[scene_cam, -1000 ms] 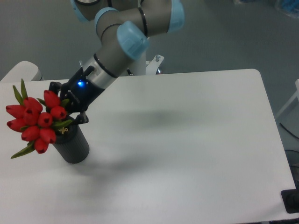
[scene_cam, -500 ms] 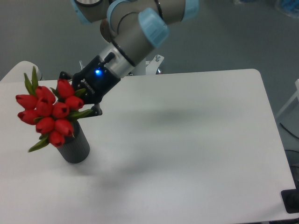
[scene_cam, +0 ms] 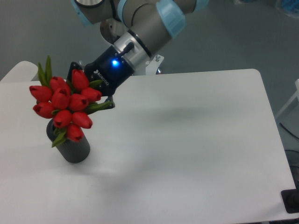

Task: Pick up the flowers from the vase
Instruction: 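Lift the gripped tulips up out of the black vase, then carry the tulip bouquet away from the vase and hold it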

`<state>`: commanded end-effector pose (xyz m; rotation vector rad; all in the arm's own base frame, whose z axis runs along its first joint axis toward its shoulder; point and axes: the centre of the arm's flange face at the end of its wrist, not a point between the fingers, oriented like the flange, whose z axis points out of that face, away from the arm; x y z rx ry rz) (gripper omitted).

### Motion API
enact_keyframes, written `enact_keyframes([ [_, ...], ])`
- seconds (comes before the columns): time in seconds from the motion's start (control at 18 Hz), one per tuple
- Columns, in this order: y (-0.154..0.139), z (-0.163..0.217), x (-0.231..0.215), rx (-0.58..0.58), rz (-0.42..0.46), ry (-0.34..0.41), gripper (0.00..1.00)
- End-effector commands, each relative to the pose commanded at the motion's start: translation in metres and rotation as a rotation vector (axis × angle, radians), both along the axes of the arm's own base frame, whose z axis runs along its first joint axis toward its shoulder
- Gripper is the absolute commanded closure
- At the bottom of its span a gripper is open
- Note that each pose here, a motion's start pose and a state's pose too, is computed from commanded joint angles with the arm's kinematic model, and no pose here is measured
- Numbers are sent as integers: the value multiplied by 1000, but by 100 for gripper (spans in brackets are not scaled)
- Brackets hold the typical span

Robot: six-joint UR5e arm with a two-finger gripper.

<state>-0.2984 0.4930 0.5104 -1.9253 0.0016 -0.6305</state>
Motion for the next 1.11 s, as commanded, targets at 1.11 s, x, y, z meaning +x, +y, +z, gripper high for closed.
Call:
enact_keyframes([
  [1.11,8,13,-121,-144,195,287,90],
])
